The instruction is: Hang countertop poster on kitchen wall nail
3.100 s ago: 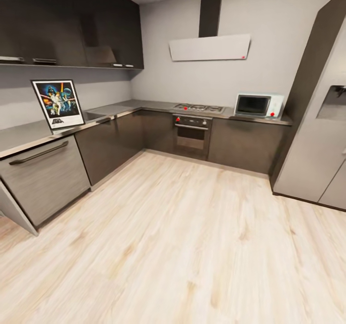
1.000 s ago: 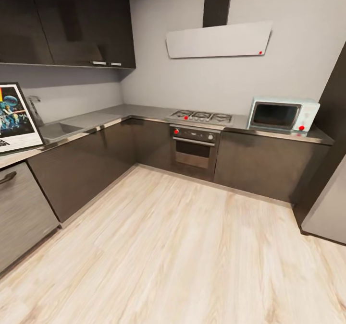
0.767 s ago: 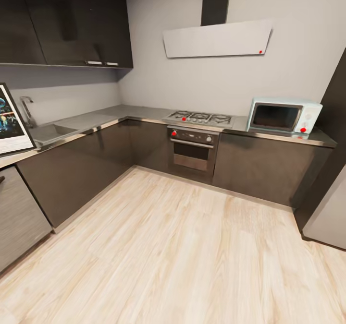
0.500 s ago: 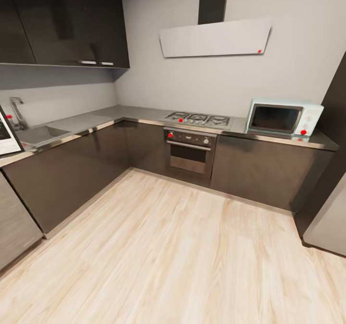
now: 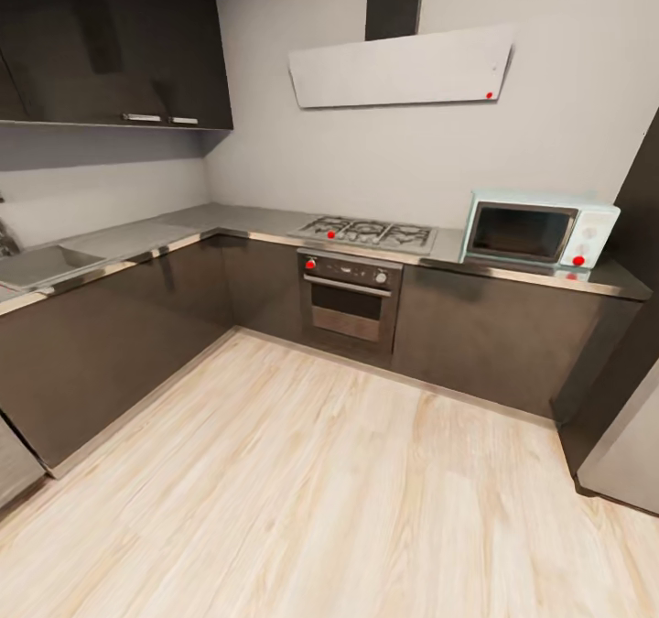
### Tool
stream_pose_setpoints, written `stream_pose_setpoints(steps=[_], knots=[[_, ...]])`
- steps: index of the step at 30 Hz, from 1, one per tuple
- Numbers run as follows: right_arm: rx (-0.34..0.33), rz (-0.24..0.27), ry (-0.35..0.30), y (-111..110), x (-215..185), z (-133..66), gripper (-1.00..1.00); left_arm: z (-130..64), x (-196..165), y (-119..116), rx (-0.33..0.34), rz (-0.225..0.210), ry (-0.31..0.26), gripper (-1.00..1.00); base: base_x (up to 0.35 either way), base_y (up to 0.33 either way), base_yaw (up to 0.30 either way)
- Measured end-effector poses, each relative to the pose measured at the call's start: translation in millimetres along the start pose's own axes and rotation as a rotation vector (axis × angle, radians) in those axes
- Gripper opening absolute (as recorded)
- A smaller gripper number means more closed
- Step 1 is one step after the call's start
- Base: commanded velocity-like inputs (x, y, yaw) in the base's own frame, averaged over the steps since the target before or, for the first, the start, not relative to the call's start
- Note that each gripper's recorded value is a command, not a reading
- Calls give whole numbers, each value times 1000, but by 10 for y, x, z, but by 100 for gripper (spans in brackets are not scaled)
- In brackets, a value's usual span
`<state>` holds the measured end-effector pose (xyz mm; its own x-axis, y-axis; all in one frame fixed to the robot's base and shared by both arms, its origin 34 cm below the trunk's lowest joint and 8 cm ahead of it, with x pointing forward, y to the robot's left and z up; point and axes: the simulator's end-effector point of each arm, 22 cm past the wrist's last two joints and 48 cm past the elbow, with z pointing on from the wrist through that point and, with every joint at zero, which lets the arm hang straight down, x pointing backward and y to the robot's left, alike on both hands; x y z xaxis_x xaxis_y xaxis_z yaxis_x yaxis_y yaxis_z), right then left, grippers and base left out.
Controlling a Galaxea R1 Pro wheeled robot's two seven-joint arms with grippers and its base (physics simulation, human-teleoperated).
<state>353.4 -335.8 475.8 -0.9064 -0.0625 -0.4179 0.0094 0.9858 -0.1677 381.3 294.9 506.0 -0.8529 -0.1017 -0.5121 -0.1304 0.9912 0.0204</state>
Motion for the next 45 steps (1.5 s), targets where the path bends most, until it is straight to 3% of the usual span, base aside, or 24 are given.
stream_pose_setpoints(steps=[9, 29, 45], knots=[[0, 0, 0, 6, -1, 0, 100, 0, 1, 1, 0, 0, 0, 100, 276, -222, 100], [-2, 4, -1, 40, -4, -2, 100, 0, 2, 1, 0, 0, 0, 100, 259, -222, 273], [-2, 3, 4, 56, 18, 1, 100, 4, 21, 6, -2, 0, 6, 100, 118, -115, 282]])
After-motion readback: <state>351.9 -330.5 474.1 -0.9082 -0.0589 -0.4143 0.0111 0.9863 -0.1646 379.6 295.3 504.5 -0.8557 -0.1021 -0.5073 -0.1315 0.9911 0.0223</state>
